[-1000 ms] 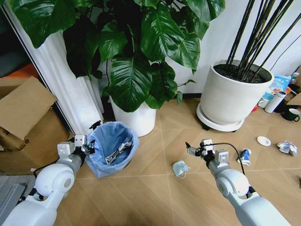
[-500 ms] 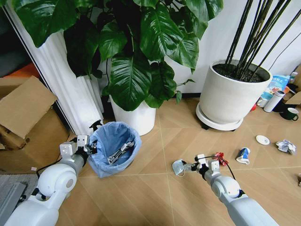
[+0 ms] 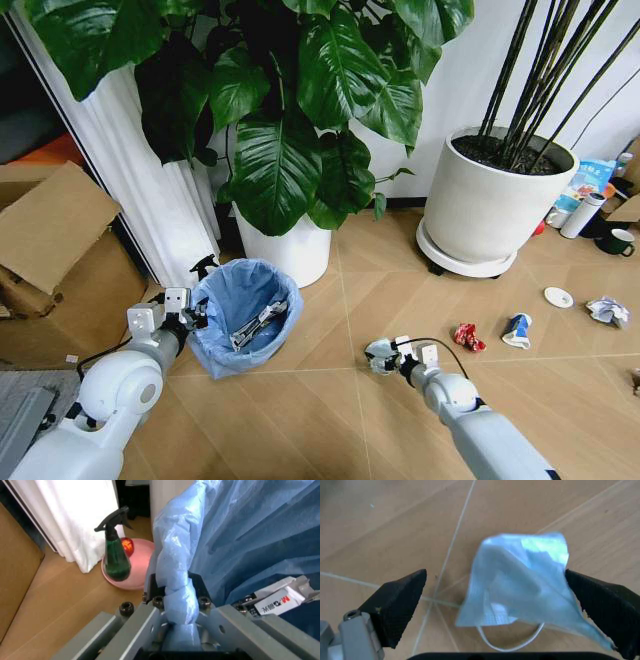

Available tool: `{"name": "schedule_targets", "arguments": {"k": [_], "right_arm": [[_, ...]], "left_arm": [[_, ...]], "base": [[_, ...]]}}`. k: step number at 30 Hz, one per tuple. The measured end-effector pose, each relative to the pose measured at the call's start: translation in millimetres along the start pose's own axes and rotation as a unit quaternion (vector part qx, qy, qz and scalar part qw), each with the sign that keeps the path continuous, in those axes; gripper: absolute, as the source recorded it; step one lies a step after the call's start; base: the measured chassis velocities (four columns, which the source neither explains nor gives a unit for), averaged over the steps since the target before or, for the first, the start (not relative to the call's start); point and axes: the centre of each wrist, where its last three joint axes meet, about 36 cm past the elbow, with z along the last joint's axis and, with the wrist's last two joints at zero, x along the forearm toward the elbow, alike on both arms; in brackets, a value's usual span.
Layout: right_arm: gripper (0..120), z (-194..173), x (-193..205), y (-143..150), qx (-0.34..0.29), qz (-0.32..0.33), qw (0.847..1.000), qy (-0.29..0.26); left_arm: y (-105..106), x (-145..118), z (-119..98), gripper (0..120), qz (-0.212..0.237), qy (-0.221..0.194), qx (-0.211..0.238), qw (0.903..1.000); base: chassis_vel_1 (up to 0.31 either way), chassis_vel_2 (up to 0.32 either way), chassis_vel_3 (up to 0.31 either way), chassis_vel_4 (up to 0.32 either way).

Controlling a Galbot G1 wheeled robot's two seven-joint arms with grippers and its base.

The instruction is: Pick up the trash bin and place the garbage on the floor into it.

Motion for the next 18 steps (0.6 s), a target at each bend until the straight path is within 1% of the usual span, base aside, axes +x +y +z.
{"name": "schedule_targets", "arguments": {"k": [2,5,6,7,11,12,13,14,15,16,17,18], "right_arm": [[100,2,-3,0,0.001,0.001,1.000,0.002],[93,5,-6,-2,0.000,0.004,1.000,0.003],[93,5,-6,-2,0.000,0.004,1.000,0.003],[86,6,-5,-3,-0.001,0.005,1.000,0.003],[69,11,-6,-1,-0.001,0.006,1.000,0.004],[69,11,-6,-1,-0.001,0.006,1.000,0.004],[66,12,-6,-1,-0.001,0.007,1.000,0.003],[59,13,-7,-1,-0.002,0.009,1.000,0.003],[59,13,-7,-1,-0.002,0.009,1.000,0.003],[54,13,-7,-1,-0.002,0.010,1.000,0.002],[52,13,-7,-1,-0.002,0.011,1.000,0.001],[45,13,-6,-2,-0.002,0.013,1.000,0.000]], "left_arm": [[0,0,0,0,-0.001,-0.001,0.000,1.0000],[0,1,-1,0,-0.001,-0.002,0.001,1.0000],[0,1,-1,0,-0.001,-0.002,0.001,1.0000],[0,1,-1,0,-0.001,-0.002,0.001,1.0000],[-1,0,-1,0,0.001,-0.002,0.002,1.0000],[-1,0,-1,0,0.001,-0.002,0.002,1.0000],[-1,0,-1,0,0.001,-0.002,0.002,1.0000],[-1,0,-1,0,0.001,-0.003,0.002,1.0000],[-1,0,-1,0,0.001,-0.003,0.002,1.0000],[-1,0,-1,0,0.001,-0.003,0.001,1.0000],[-1,0,-1,0,0.000,-0.003,0.001,1.0000],[-1,0,-1,0,0.000,-0.003,0.000,1.0000]], "base": [[0.000,0.000,0.000,0.000],[0.000,0.000,0.000,0.000],[0.000,0.000,0.000,0.000],[0.000,0.000,0.000,0.000],[0.000,0.000,0.000,0.000],[0.000,0.000,0.000,0.000],[0.000,0.000,0.000,0.000],[0.000,0.000,0.000,0.000],[0.000,0.000,0.000,0.000],[0.000,0.000,0.000,0.000],[0.000,0.000,0.000,0.000],[0.000,0.000,0.000,0.000]]}}
